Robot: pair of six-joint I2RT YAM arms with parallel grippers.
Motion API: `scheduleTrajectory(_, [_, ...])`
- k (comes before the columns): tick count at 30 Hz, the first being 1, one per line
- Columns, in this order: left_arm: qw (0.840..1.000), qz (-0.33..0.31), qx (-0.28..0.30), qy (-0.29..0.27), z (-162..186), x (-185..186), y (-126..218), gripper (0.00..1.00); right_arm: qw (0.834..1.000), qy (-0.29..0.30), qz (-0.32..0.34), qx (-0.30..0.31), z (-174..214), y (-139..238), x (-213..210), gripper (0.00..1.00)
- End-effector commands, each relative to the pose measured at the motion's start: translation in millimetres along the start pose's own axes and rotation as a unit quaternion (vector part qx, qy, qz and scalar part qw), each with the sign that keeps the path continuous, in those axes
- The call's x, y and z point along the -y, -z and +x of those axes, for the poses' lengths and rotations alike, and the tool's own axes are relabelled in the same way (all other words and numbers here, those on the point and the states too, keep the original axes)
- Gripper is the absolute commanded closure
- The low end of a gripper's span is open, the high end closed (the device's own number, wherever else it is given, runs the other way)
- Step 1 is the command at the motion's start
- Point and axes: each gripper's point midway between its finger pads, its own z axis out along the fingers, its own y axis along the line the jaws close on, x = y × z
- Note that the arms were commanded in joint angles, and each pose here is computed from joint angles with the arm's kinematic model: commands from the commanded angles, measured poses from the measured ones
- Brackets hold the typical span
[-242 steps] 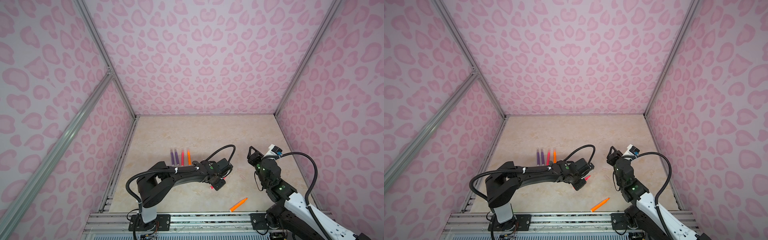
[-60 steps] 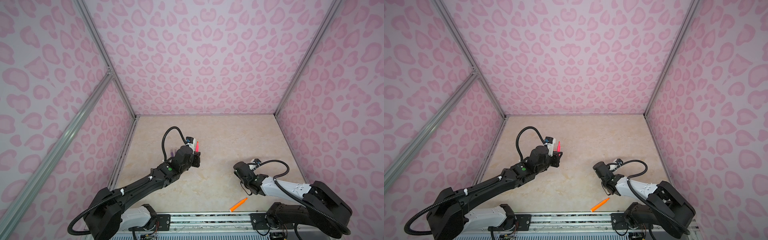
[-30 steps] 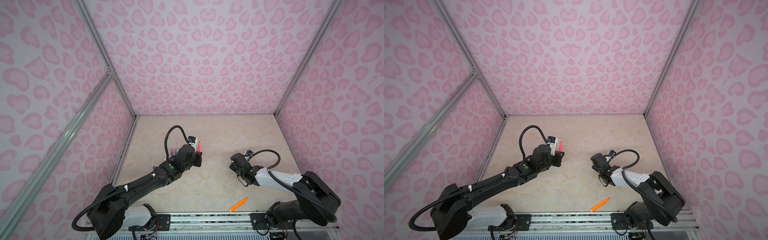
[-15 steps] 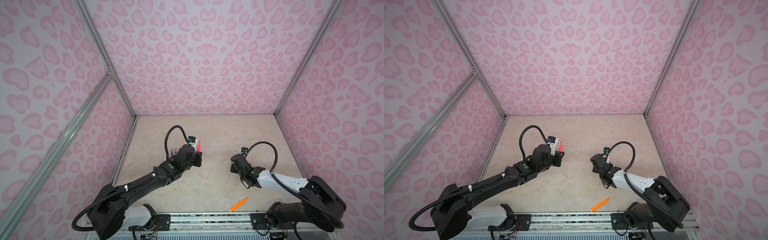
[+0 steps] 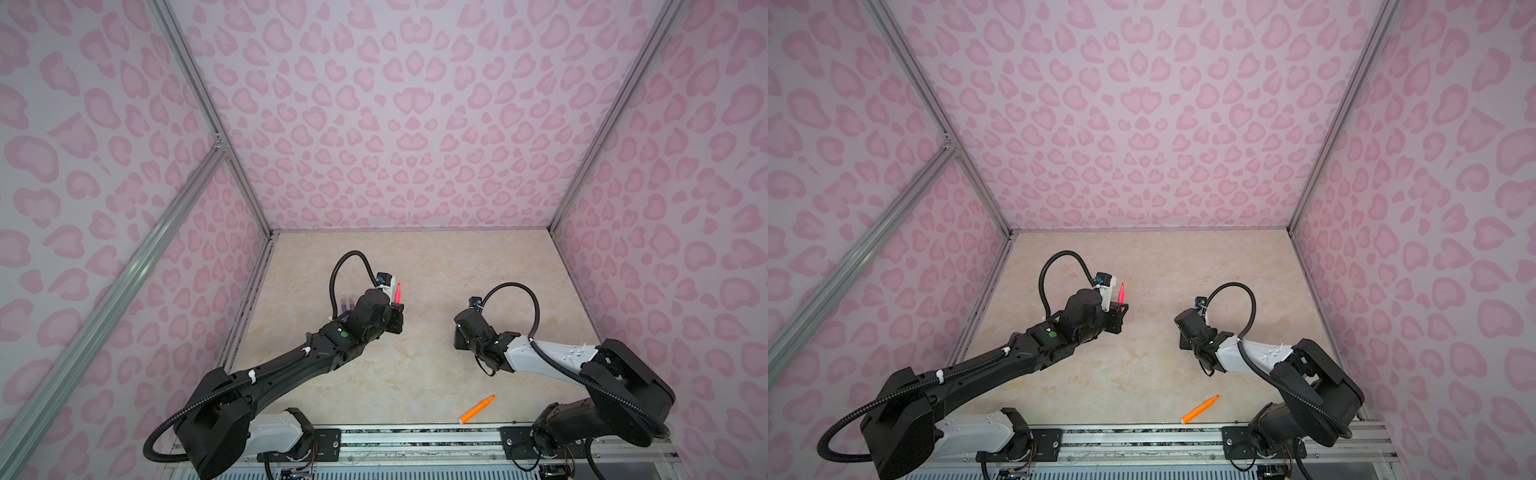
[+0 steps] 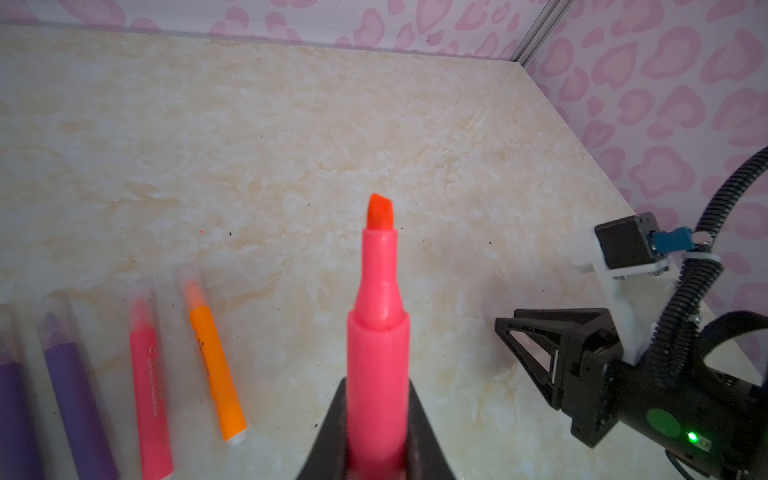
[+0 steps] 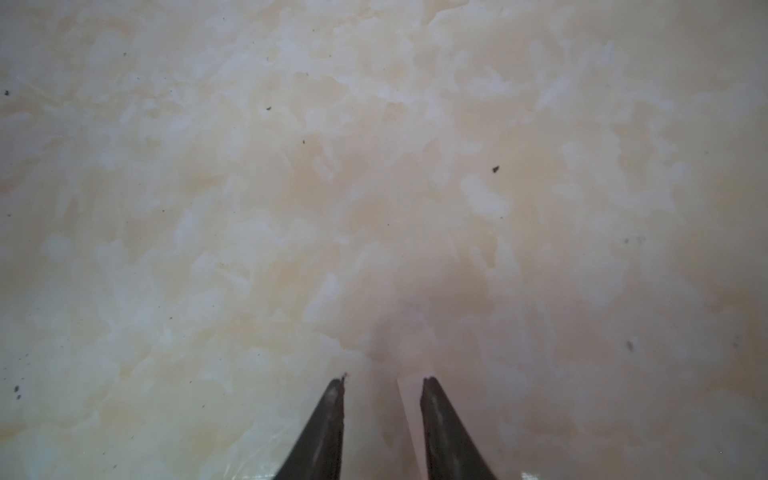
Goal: Insert the pens into the pen caps
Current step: 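Lower the open right gripper over the translucent pink cap, then close the right gripper on the translucent pink cap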
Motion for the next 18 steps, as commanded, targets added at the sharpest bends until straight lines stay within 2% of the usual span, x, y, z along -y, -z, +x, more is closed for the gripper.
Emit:
scheduleTrajectory(1, [1.000, 0.001, 0.013, -0.001, -9, 2, 3, 0.97, 1.000, 0.011, 0.021, -0.004, 3, -1, 6, 0.68])
scheduleTrajectory(18, [1.000, 0.001, 0.014, 0.000, -10, 2, 3, 0.97, 0.999, 0.023, 0.045, 0.018, 5, 9, 20, 0.66])
